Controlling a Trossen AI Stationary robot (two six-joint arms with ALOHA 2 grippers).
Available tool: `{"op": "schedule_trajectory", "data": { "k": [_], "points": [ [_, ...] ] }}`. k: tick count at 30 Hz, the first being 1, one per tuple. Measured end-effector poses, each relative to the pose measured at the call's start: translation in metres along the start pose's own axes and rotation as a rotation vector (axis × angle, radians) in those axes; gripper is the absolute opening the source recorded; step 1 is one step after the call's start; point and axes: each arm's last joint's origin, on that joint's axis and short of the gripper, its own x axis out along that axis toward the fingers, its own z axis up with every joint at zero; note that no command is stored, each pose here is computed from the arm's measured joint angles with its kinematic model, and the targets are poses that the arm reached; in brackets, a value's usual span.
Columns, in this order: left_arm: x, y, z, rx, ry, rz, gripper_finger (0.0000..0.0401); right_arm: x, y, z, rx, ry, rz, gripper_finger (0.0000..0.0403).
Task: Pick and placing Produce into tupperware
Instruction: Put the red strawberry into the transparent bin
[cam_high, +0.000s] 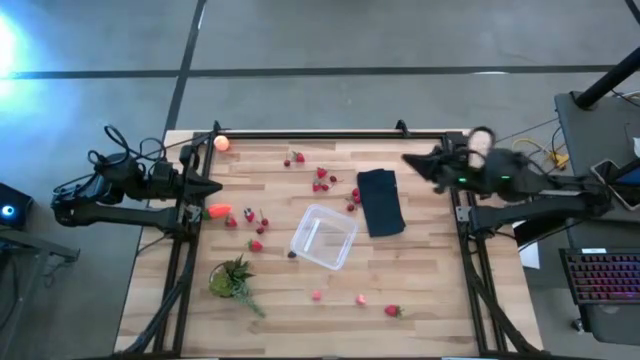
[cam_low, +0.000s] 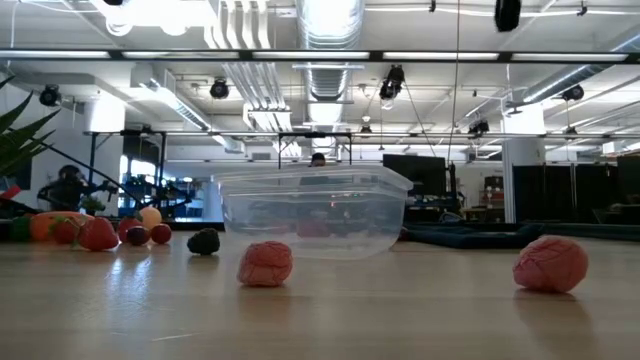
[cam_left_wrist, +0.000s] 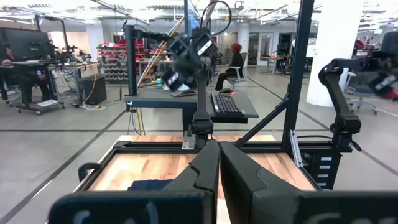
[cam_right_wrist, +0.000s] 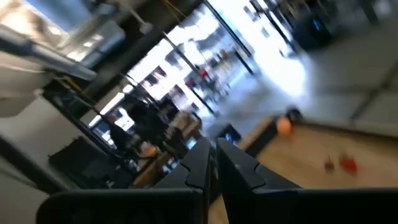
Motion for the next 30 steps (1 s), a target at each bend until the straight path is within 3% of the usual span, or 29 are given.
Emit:
{"op": "schedule_trajectory", "data": {
  "k": [2, 9, 14, 18, 23, 26, 28, 30],
  "points": [
    [0.0, 0.0, 0.0, 0.0, 0.0, 0.0, 0.0, 0.01, -0.002, -0.008, 0.102, 0.041, -0.019, 0.0022],
    [0.0, 0.0, 0.0, 0.0, 0.0, 0.0, 0.0, 0.044, 0.001, -0.022, 0.247, 0.054, 0.042, 0.0022],
    [0.0, 0.0, 0.0, 0.0, 0.0, 0.0, 0.0, 0.061, 0.001, -0.04, 0.318, 0.259, 0.118, 0.0022],
    [0.0, 0.0, 0.0, 0.0, 0.0, 0.0, 0.0, 0.077, 0.0, -0.048, 0.437, 0.267, 0.108, 0.0022],
    [0.0, 0.0, 0.0, 0.0, 0.0, 0.0, 0.0, 0.1, 0.026, -0.038, 0.227, 0.185, 0.361, 0.0022],
    [0.0, 0.0, 0.0, 0.0, 0.0, 0.0, 0.0, 0.1, 0.054, -0.031, 0.133, 0.361, 0.452, 0.0022],
    [0.0, 0.0, 0.0, 0.0, 0.0, 0.0, 0.0, 0.09, 0.068, -0.031, 0.064, 0.561, 0.315, 0.0022],
    [0.0, 0.0, 0.0, 0.0, 0.0, 0.0, 0.0, 0.076, 0.071, -0.036, -0.043, 0.765, 0.068, 0.0022]
  ]
}}
